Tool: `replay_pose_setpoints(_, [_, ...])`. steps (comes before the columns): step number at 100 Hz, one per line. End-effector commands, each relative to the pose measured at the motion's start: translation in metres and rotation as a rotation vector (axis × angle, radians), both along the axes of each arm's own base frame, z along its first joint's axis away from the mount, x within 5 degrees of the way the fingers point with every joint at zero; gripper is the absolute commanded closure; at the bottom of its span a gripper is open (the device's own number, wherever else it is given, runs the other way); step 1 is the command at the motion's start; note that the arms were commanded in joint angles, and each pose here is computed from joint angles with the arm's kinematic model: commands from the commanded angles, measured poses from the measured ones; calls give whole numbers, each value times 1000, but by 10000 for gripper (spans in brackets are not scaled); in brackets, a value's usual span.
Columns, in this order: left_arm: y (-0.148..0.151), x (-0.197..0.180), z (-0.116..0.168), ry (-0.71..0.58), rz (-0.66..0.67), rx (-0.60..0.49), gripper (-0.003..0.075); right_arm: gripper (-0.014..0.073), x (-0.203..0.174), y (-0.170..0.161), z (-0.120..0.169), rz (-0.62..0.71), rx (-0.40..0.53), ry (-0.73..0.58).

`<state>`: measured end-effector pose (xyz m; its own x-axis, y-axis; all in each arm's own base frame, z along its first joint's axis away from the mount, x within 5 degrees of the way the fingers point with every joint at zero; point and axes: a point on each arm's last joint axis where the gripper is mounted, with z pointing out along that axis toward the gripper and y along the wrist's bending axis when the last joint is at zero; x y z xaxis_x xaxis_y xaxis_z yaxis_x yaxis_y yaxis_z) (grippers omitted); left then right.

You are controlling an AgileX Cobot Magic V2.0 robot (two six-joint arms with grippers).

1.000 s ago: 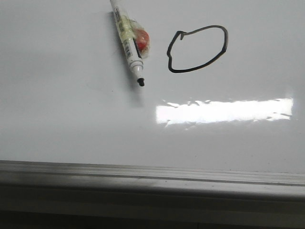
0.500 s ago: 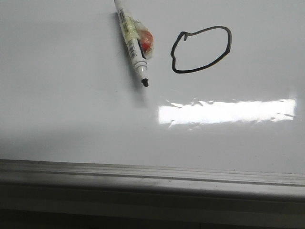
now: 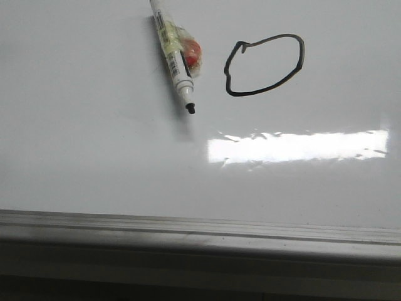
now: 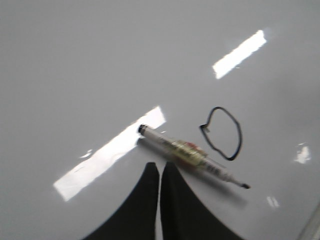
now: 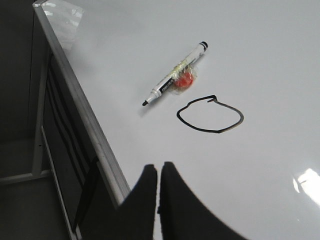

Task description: Write number 0 on whiteboard

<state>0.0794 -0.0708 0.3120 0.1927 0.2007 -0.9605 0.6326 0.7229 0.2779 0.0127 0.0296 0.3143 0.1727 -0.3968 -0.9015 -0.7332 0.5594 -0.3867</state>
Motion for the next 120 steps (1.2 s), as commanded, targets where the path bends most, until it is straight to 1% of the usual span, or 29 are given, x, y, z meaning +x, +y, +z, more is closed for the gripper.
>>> replay_pose_setpoints(1, [12,-3,3,-1,65,-74,740,635,2,-1,13,-24,60,-56])
replay_pose_setpoints(8, [21,-6,-5,-12,122,-84,740,635,2,-1,13,-24,60,-56])
replay_pose_setpoints(16, [26,-8,-16,-14,158,-89,740,635,2,-1,13,-24,60,-56])
replay_pose_setpoints(32, [33,-9,-18,-31,234,-96,740,635,2,-1,13,-24,60,-56])
replay_pose_setpoints(38, [34,-8,-17,-34,245,-99,740,635,2,-1,13,-24,60,-56])
replay_pose_setpoints(49, [31,-10,-16,-40,207,-100,740,635,2,-1,13,-24,60,-56])
replay_pose_setpoints(56, [31,-12,-16,-43,205,-105,740,635,2,-1,13,-24,60,-56])
replay_pose_setpoints(69, [33,-10,-20,17,228,-129,740,635,2,-1,13,-24,60,-56])
replay_pose_setpoints(70, [33,-10,-20,7,233,-105,740,635,2,-1,13,-24,60,-56])
replay_pose_setpoints(73, [34,-10,-20,44,247,-159,739,635,2,-1,13,-24,60,-56])
replay_pose_setpoints(79, [37,-11,-21,51,274,-180,740,635,2,-1,13,-24,60,-56])
replay_pose_setpoints(104, [48,-28,-26,-30,416,-232,740,635,2,-1,13,-24,60,-56])
replay_pose_setpoints(109, [50,-31,-27,-52,437,-257,740,635,2,-1,13,-24,60,-56])
replay_pose_setpoints(110, [50,-32,-28,-54,434,-275,740,635,2,-1,13,-24,60,-56])
replay_pose_setpoints(116, [51,-35,-28,-116,447,-261,740,635,2,-1,13,-24,60,-56])
replay_pose_setpoints(117, [51,-37,-28,-119,441,-287,740,635,2,-1,13,-24,60,-56])
replay_pose_setpoints(118, [51,-37,-27,-144,447,-261,740,635,2,-1,13,-24,60,-56])
replay_pose_setpoints(119, [51,-38,-26,-143,441,-290,740,635,2,-1,13,-24,60,-56])
replay_pose_setpoints(120, [51,-39,-26,-170,446,-262,740,635,2,-1,13,-24,60,-56])
